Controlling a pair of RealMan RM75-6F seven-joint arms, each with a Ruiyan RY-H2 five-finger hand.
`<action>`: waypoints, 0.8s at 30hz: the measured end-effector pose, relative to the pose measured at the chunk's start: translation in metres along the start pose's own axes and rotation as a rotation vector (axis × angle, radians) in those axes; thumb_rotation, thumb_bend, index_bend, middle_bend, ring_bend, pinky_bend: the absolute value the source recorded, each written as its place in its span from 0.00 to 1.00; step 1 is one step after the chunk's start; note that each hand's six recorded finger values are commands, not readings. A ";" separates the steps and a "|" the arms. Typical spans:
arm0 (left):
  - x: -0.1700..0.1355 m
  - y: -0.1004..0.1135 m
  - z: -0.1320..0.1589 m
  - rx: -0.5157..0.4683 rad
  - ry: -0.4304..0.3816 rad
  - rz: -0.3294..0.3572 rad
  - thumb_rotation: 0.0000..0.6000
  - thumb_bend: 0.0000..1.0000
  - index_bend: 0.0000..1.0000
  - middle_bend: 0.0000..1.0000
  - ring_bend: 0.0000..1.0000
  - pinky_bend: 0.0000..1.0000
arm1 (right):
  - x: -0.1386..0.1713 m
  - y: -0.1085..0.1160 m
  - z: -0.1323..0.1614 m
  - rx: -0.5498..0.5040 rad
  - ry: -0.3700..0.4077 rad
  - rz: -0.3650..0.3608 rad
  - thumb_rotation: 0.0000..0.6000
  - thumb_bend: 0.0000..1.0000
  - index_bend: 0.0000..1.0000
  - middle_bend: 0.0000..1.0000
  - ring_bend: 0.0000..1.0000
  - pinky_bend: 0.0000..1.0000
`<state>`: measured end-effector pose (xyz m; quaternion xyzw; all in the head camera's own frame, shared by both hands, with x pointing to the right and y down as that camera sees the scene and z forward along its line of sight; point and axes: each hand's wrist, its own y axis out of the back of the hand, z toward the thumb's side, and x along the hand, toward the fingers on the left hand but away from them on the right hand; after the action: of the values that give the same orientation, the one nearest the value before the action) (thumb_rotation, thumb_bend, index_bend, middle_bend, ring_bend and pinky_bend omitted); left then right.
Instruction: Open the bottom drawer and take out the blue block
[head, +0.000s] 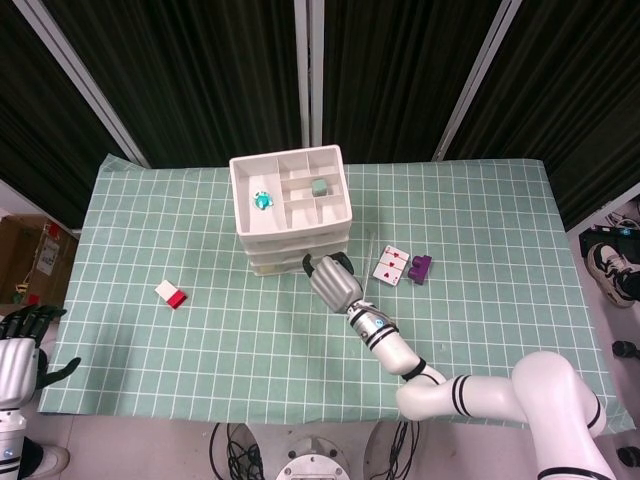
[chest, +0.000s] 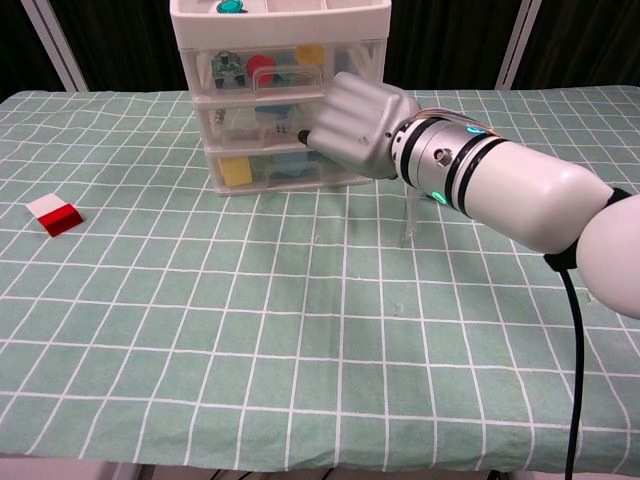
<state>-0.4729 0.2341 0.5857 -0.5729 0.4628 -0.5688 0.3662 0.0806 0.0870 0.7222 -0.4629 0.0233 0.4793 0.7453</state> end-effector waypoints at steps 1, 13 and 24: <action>0.000 0.000 0.000 -0.001 0.000 0.000 1.00 0.00 0.27 0.23 0.16 0.19 | 0.000 -0.001 -0.001 0.004 -0.004 0.001 1.00 0.26 0.19 0.87 0.90 0.96; -0.001 -0.001 -0.002 -0.002 0.007 -0.001 1.00 0.00 0.27 0.23 0.16 0.19 | 0.001 -0.005 -0.004 0.025 -0.030 0.009 1.00 0.27 0.35 0.87 0.91 0.97; -0.001 -0.002 -0.001 -0.003 0.002 -0.004 1.00 0.00 0.27 0.23 0.16 0.19 | 0.017 -0.006 -0.002 -0.007 -0.008 0.012 1.00 0.27 0.36 0.87 0.91 0.97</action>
<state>-0.4739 0.2355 0.5876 -0.5738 0.4629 -0.5692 0.3640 0.0946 0.0965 0.7167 -0.4636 0.0215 0.4857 0.7408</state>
